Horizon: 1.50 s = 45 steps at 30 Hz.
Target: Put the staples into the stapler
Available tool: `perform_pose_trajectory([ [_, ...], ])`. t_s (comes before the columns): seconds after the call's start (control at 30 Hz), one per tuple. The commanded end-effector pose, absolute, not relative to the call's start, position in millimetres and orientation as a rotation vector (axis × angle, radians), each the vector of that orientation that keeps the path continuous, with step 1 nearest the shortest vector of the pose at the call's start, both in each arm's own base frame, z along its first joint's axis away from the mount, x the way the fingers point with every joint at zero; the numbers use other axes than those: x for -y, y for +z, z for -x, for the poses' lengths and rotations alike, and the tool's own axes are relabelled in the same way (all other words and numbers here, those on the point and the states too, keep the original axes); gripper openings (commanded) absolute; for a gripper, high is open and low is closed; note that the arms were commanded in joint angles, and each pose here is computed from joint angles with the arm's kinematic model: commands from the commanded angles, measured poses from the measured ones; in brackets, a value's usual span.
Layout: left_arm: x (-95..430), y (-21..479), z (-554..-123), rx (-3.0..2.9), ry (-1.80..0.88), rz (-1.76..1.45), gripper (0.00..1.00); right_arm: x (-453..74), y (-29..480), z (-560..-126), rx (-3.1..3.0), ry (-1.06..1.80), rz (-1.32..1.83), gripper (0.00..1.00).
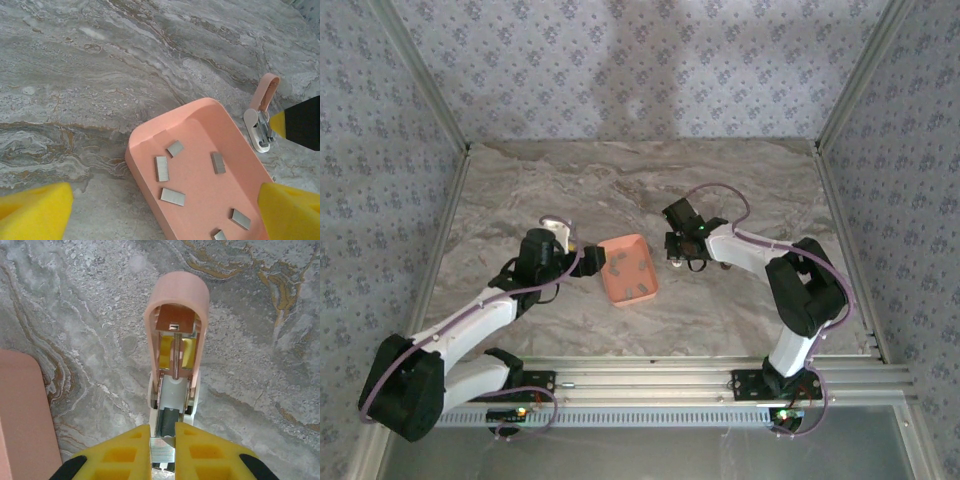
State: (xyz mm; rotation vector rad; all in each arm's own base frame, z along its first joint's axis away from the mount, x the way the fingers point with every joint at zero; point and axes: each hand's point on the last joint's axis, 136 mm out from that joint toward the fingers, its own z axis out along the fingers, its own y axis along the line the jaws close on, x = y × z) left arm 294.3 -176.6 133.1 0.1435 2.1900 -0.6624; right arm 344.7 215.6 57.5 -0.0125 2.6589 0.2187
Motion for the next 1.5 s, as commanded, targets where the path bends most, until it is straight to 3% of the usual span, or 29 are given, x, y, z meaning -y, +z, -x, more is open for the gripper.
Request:
perform_pose_trajectory([
  [0.0, 176.6, 137.1, -295.3, -2.168, -0.666, -0.164, 0.95, -211.9, 52.6, -344.4, -2.676, 0.168, -0.01, 0.15],
  [0.8, 171.7, 138.3, -292.8, -2.166, -0.658, -0.158, 0.95, -207.1, 43.3, -327.0, -2.742, 0.106, 0.023, 0.15],
  [1.13, 171.5, 140.9, -292.6, -2.16, -0.659, -0.158, 0.95, -215.1, 82.6, -334.7, -2.665, 0.18, 0.045, 0.31],
  [1.47, 174.1, 141.6, -294.0, -2.157, -0.675, -0.156, 0.95, -206.8, 84.0, -337.5, -2.694, 0.396, -0.037, 0.34],
])
